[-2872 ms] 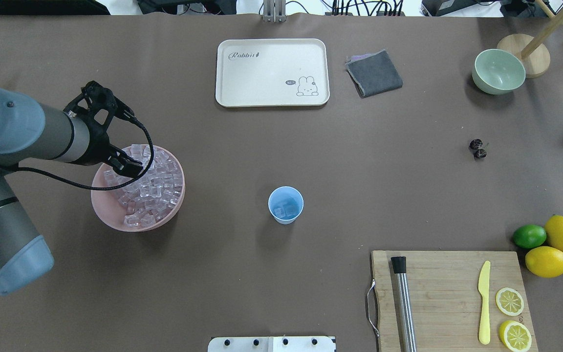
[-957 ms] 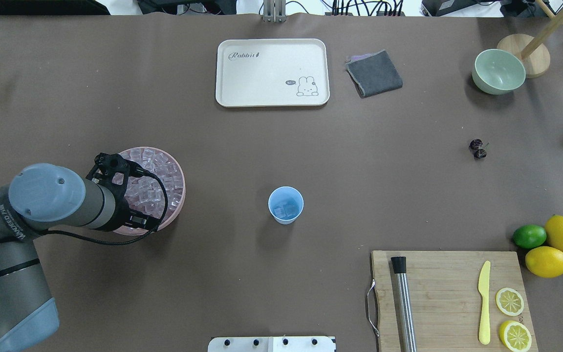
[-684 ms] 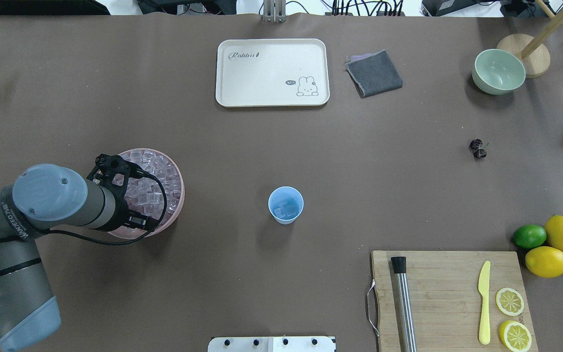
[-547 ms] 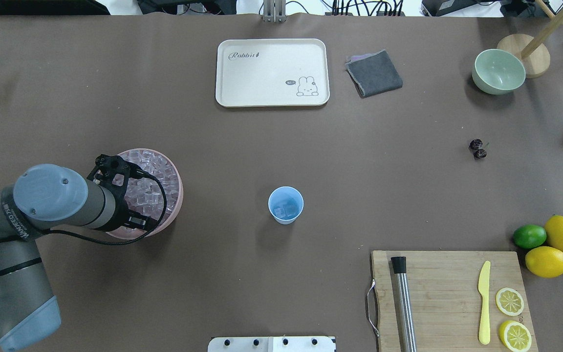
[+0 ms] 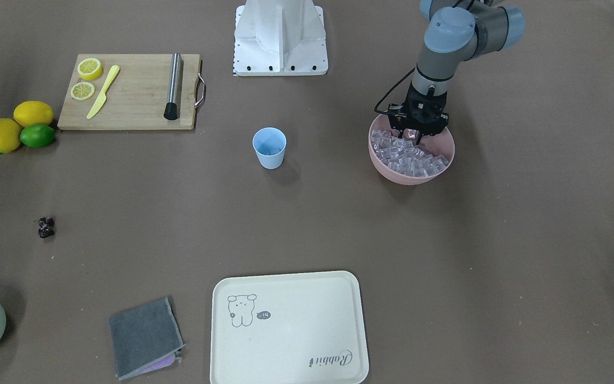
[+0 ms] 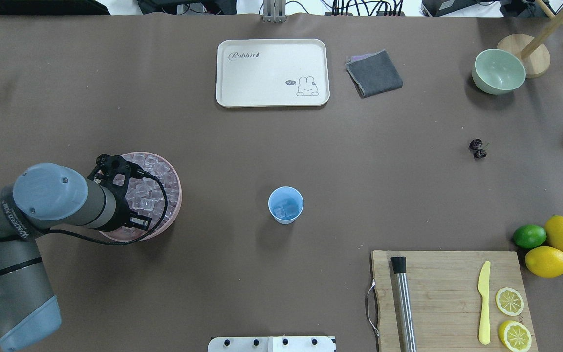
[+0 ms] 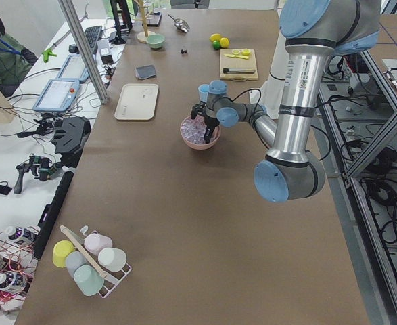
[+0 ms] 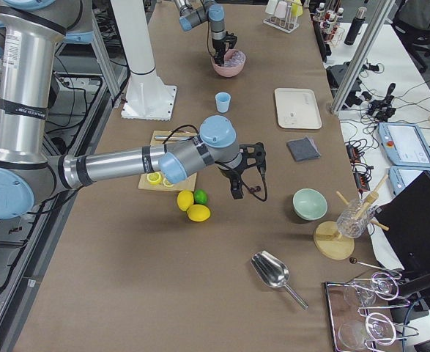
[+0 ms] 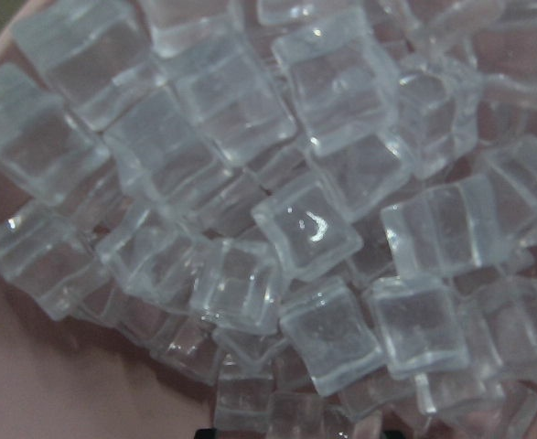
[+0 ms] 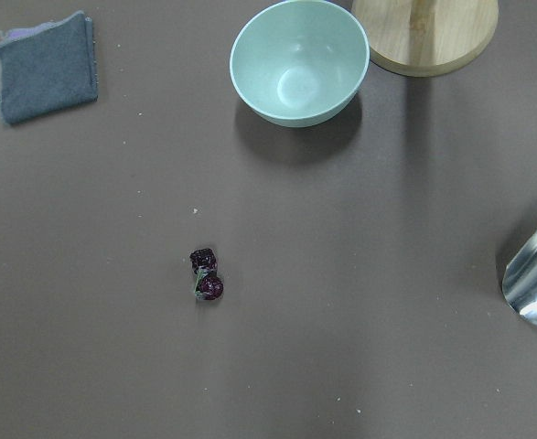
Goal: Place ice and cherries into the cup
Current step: 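Lower the left gripper into the ice and grasp a third cube, then carry the ice cube with the left gripper over the cup, then open the left gripper above the cup to drop the cube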
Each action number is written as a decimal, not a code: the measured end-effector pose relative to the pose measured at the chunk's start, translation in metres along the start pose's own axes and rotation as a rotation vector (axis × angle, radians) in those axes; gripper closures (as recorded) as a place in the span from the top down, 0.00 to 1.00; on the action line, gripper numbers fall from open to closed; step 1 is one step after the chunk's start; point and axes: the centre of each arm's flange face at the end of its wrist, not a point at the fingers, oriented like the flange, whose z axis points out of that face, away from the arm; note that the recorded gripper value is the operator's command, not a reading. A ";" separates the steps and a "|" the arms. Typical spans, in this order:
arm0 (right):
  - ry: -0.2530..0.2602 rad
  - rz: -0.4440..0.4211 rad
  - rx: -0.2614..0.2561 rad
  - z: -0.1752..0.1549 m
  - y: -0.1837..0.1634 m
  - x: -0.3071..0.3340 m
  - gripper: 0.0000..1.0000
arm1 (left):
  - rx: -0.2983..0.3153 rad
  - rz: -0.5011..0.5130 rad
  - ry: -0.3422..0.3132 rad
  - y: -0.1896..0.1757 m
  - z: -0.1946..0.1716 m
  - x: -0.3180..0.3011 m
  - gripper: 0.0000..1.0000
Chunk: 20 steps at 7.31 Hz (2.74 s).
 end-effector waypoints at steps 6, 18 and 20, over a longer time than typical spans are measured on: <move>0.000 0.000 0.000 0.000 0.000 0.000 1.00 | 0.023 -0.002 0.081 -0.015 -0.046 -0.003 0.00; -0.001 -0.002 0.001 -0.001 0.000 -0.001 1.00 | 0.239 -0.454 0.274 -0.092 -0.081 0.247 0.00; -0.001 -0.004 0.002 -0.001 0.000 -0.001 1.00 | 0.247 -0.479 0.269 -0.089 -0.074 0.260 0.00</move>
